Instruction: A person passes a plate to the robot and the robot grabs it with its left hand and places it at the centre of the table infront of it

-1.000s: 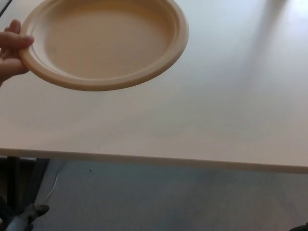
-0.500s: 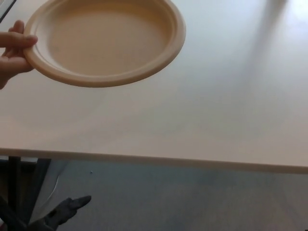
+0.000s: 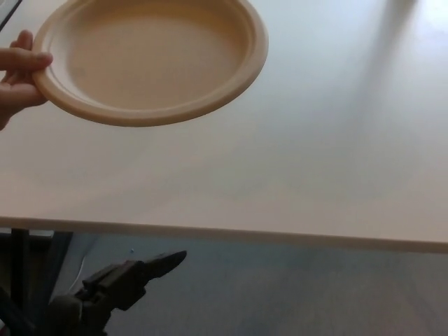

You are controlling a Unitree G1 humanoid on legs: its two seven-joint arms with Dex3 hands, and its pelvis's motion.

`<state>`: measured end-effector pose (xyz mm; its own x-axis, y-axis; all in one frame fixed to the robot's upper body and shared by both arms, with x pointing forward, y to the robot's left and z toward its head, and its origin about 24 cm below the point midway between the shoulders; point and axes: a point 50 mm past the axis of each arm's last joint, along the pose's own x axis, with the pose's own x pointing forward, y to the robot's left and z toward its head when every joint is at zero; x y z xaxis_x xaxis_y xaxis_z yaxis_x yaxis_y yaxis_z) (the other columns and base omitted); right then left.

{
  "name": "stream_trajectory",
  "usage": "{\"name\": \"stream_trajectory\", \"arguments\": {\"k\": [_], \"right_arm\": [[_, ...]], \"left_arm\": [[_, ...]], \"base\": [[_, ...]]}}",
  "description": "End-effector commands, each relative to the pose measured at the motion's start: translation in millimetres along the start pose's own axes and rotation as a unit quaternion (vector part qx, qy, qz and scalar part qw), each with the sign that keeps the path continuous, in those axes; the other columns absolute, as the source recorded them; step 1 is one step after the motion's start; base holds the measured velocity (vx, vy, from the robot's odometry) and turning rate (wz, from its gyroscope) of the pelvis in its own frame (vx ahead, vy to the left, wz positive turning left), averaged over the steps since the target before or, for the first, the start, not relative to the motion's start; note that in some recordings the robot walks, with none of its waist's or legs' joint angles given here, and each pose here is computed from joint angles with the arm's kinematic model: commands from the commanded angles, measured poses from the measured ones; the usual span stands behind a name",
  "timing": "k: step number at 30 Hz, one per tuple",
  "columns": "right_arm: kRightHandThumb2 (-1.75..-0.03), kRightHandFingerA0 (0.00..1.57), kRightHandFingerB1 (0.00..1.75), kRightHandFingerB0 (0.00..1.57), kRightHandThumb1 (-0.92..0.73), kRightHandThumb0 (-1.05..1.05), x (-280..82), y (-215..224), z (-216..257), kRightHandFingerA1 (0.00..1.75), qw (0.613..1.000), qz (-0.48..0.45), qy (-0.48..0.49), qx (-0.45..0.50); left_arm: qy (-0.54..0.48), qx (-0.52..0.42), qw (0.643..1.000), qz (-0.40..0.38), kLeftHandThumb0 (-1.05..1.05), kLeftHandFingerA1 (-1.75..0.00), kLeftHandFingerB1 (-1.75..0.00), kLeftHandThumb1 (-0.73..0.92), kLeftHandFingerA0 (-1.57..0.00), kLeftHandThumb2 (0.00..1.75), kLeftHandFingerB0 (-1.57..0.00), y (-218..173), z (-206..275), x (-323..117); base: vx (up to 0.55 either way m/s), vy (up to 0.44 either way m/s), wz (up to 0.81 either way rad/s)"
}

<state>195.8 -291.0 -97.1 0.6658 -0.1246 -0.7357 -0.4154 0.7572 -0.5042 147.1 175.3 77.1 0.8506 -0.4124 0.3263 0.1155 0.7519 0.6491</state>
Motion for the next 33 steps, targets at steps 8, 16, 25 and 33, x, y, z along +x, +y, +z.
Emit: {"name": "stream_trajectory", "arguments": {"k": [8, 16, 25, 33], "right_arm": [[-0.64, 0.33, 0.44, 0.31, -0.79, -0.70, -4, -6, -11, 0.55, 1.000, 0.003, 0.020, -0.015], [-0.64, 0.31, 0.44, 0.32, -0.80, -0.69, -4, -8, -11, 0.54, 1.000, 0.003, 0.019, -0.017], [-0.64, 0.33, 0.46, 0.33, -0.80, -0.71, -1, -14, -2, 0.57, 1.000, 0.002, 0.009, -0.019], [-0.64, 0.34, 0.45, 0.34, -0.81, -0.73, -1, -14, -3, 0.56, 1.000, 0.006, 0.013, -0.025]], "left_arm": [[-0.278, 0.125, 0.937, 0.172, -0.70, -0.47, -0.42, 0.52, -0.27, 0.83, -0.22, 38, 91, 12], [-0.304, 0.167, 0.917, 0.197, -0.68, -0.34, -0.32, 0.58, -0.31, 0.59, -0.29, 48, 94, 26], [-0.319, 0.241, 0.885, 0.240, -0.71, -0.40, -0.43, 0.50, -0.19, 0.80, -0.23, 63, 99, 42], [-0.277, 0.322, 0.877, 0.224, -0.78, -0.35, -0.42, 0.54, 0.00, 0.87, -0.09, 81, 91, 66]], "base": [[0.00, 0.000, 0.00], [0.00, 0.000, 0.00], [0.00, 0.000, 0.00], [0.00, 0.000, 0.00]]}}
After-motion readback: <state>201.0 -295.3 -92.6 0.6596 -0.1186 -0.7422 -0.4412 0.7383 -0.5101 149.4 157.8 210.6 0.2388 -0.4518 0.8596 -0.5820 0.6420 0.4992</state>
